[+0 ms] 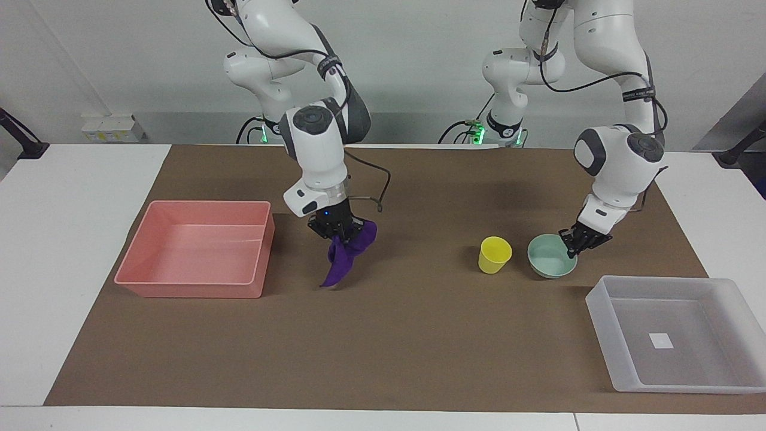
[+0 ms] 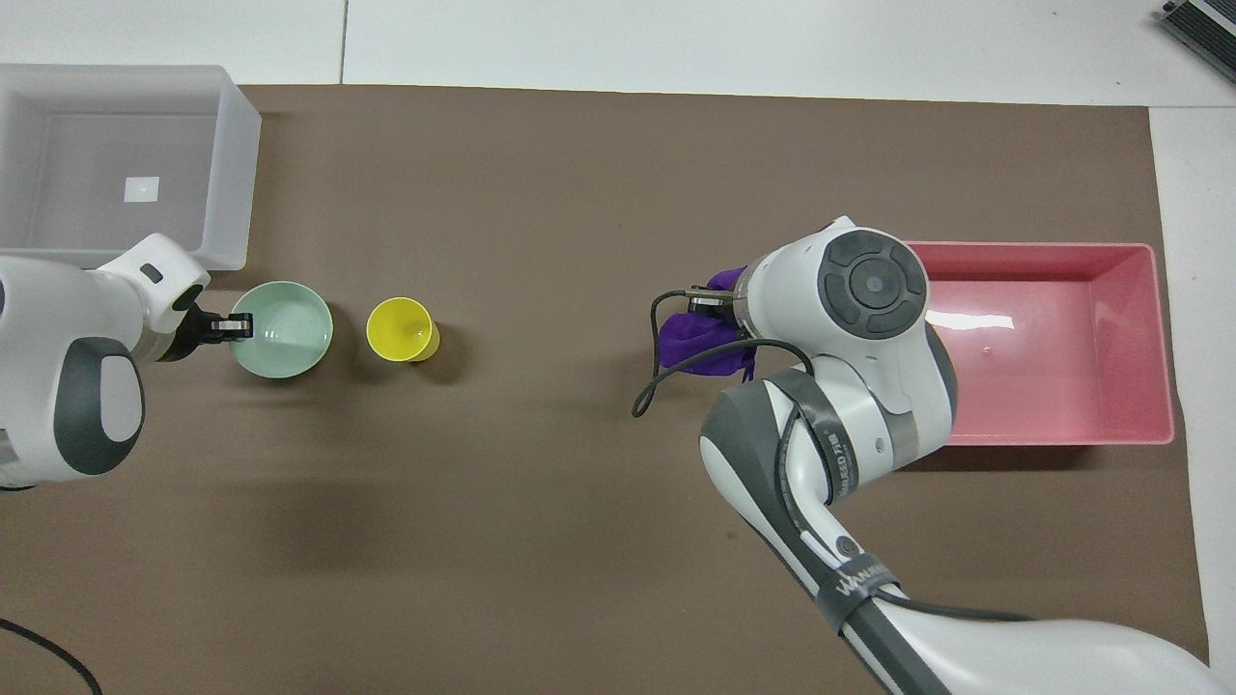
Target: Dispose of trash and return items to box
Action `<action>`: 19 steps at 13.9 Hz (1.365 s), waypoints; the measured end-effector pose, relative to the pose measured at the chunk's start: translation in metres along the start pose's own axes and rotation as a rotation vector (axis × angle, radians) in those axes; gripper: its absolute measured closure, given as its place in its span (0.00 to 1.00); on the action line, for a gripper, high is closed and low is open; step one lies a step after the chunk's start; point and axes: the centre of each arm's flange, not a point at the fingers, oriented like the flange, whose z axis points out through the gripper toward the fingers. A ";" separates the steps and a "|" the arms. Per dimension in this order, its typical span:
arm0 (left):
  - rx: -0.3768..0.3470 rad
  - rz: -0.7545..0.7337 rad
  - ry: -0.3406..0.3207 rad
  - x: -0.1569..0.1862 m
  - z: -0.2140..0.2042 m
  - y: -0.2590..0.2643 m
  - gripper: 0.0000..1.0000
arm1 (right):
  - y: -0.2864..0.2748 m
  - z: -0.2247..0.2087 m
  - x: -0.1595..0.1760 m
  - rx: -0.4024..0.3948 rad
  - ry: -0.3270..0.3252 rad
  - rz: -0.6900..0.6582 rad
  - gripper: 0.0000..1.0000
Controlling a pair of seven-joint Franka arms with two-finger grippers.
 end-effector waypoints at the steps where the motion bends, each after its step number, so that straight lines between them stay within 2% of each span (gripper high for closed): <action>1: -0.007 -0.004 -0.005 0.006 -0.018 0.000 0.96 | 0.003 -0.028 0.000 0.003 0.004 0.004 0.91; 3: -0.034 -0.033 0.007 0.026 -0.064 -0.007 0.96 | 0.021 -0.082 0.002 0.013 0.024 0.029 0.91; 5: -0.053 -0.069 0.050 0.041 -0.092 -0.020 0.96 | 0.053 -0.120 0.005 0.011 0.036 0.045 0.91; 7: -0.050 -0.099 0.104 0.052 -0.097 -0.036 0.96 | 0.098 -0.147 0.012 -0.005 0.036 0.033 0.91; 9: -0.037 -0.130 0.157 0.066 -0.095 -0.054 0.96 | 0.152 -0.154 0.027 -0.025 0.035 0.004 0.91; 12: -0.018 -0.164 0.210 0.099 -0.101 -0.082 0.96 | 0.234 -0.138 0.042 -0.058 0.013 -0.076 0.91; 14: -0.004 -0.187 0.224 0.123 -0.089 -0.103 0.96 | 0.278 -0.117 0.046 -0.072 0.007 -0.110 0.91; 17: 0.027 -0.216 0.236 0.158 -0.048 -0.137 0.96 | 0.305 -0.055 0.042 -0.082 -0.011 -0.115 0.91; 19: 0.061 -0.220 0.248 0.169 -0.021 -0.146 0.96 | 0.313 -0.010 0.043 -0.088 -0.020 -0.108 0.91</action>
